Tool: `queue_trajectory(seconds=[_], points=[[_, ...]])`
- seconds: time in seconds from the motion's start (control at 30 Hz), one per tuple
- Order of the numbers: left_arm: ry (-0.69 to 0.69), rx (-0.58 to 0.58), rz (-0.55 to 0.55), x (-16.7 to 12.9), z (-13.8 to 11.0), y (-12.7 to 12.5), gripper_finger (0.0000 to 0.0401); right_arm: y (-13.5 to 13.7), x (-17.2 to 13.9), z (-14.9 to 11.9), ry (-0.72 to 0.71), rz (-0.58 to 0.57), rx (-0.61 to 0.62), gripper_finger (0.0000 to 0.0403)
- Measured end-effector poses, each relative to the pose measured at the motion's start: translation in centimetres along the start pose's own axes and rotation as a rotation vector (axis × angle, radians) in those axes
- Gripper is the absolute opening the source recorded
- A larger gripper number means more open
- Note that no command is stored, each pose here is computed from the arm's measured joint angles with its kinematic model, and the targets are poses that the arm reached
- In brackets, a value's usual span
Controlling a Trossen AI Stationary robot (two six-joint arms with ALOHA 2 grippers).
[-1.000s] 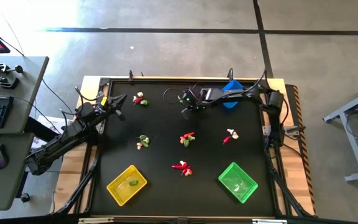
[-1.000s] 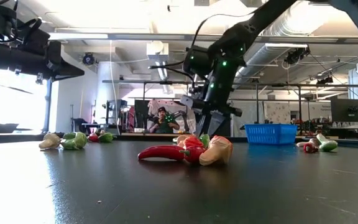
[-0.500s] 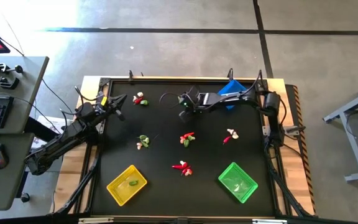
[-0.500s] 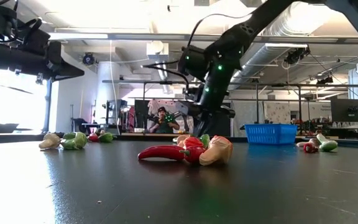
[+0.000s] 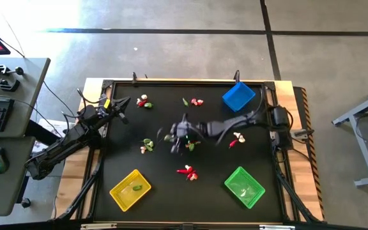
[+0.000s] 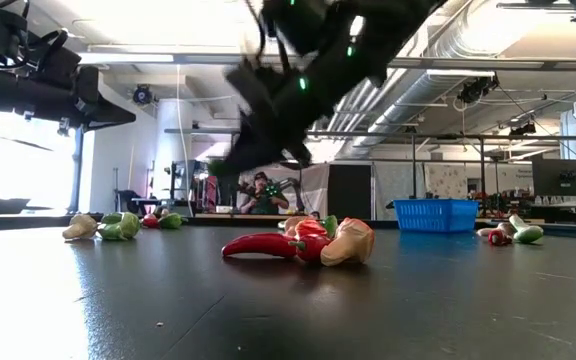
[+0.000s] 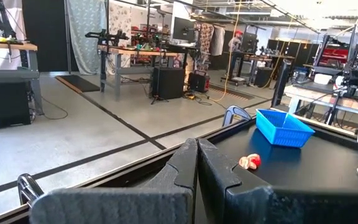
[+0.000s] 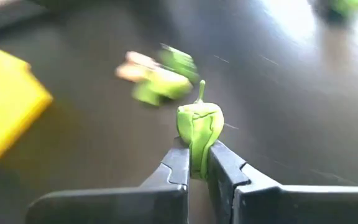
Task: Sort produce into baskets
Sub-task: Put the green chili pepper into the yellow bin
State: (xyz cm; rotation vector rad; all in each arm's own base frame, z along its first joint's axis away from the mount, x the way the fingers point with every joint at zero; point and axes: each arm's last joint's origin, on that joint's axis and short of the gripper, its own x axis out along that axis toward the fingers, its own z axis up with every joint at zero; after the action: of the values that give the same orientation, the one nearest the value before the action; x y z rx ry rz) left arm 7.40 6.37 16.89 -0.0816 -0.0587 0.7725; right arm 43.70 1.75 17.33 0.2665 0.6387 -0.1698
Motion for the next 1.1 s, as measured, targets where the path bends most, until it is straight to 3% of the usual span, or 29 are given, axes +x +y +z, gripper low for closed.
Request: queue_trajectory(seconds=[0.23, 0.6, 0.83, 1.1], points=[[0.0, 0.0, 0.0, 0.0, 0.0, 0.0, 0.0, 6.6, -0.9, 1.1, -0.191, 0.14, -0.139, 0.001], [0.0, 0.0, 0.0, 0.0, 0.0, 0.0, 0.0, 11.5, 3.0, 4.2, -0.175, 0.37, -0.276, 0.001], [0.0, 0.0, 0.0, 0.0, 0.0, 0.0, 0.0, 12.7, 6.2, 5.3, -0.071, 0.503, -0.218, 0.0009], [0.0, 0.0, 0.0, 0.0, 0.0, 0.0, 0.0, 13.1, 8.0, 5.2, 0.03, 0.495, -0.088, 0.0009]])
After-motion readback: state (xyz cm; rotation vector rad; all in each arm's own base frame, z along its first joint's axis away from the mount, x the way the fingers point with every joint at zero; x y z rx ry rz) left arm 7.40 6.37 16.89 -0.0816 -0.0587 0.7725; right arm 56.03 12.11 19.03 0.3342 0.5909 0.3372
